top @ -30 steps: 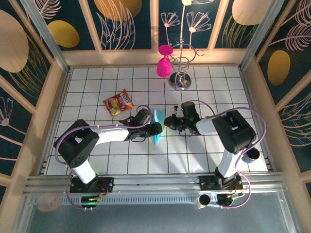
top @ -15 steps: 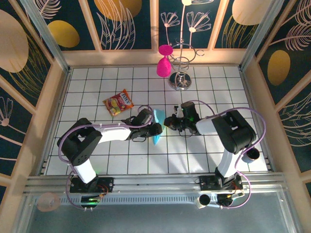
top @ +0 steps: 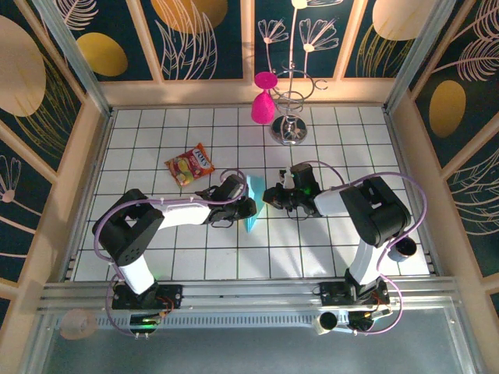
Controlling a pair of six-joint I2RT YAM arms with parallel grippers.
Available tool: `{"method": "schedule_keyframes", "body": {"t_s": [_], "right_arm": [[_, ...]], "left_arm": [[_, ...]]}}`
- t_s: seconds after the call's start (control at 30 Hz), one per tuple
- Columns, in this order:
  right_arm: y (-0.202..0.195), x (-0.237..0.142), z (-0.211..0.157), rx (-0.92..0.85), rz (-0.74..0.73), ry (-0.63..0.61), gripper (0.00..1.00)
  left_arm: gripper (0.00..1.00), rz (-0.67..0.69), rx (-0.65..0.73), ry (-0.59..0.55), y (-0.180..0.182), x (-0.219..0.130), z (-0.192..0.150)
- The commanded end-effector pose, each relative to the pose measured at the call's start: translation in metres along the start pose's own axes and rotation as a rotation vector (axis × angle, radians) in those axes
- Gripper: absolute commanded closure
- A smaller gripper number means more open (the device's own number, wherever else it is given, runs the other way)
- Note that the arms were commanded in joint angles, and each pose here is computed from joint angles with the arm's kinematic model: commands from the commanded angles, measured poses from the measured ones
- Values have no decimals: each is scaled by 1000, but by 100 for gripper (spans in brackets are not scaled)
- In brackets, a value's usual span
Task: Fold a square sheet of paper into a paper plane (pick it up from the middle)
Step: Move the paper plane to the top-center of the table.
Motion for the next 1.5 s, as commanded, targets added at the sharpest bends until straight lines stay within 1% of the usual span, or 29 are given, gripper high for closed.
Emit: {"method": "schedule_keyframes", "body": {"t_s": [0.0, 0.17, 0.27, 0.33, 0.4, 0.5, 0.57, 0.67, 0.8, 0.9, 1.1, 1.2, 1.27, 1.47], "right_arm": [[1, 2, 0, 3, 15, 8, 99], [2, 2, 1, 4, 20, 8, 99], [4, 1, 2, 2, 21, 5, 97], [8, -1, 3, -11, 22, -3, 92], [11, -5, 5, -23, 7, -24, 81], [14, -16, 11, -45, -38, -80, 66], [16, -25, 15, -58, -81, -133, 59], [16, -42, 21, -65, -152, -223, 54], [16, -60, 26, -67, -214, -320, 52], [15, -67, 27, -64, -233, -349, 52], [9, -69, 26, -44, -244, -349, 52], [7, -69, 24, -36, -245, -344, 52], [5, -68, 24, -31, -244, -340, 52], [5, -65, 24, -26, -236, -332, 52]], "left_arm": [[70, 9, 19, -15, -7, -2, 6], [77, 24, 28, -12, -6, -1, 7], [84, 41, 39, -19, -6, -2, 9], [89, 63, 49, -28, -5, -3, 11], [93, 85, 64, -40, -5, -6, 13], [95, 132, 97, -54, -3, -10, 17], [95, 168, 124, -77, -7, -14, 25], [95, 243, 160, -95, -4, -17, 31], [93, 327, 195, -90, 2, -11, 35], [91, 352, 206, -75, 4, -4, 35], [87, 348, 206, -22, 5, 8, 30], [80, 344, 205, 5, 5, 8, 28], [71, 337, 209, 25, 4, 8, 26], [70, 309, 207, 72, 1, 10, 22]]}}
Point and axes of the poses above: each hand's point on the last joint's axis, 136 mm out from that joint toward the fingers, its own x axis out along the fingers, its own y axis along the line the jaws close on, z = x × y, the point moved 7 cm from there along -x, back along the fingers, and after that the axes turned 4 degrees about x, right-handed, at the moved point
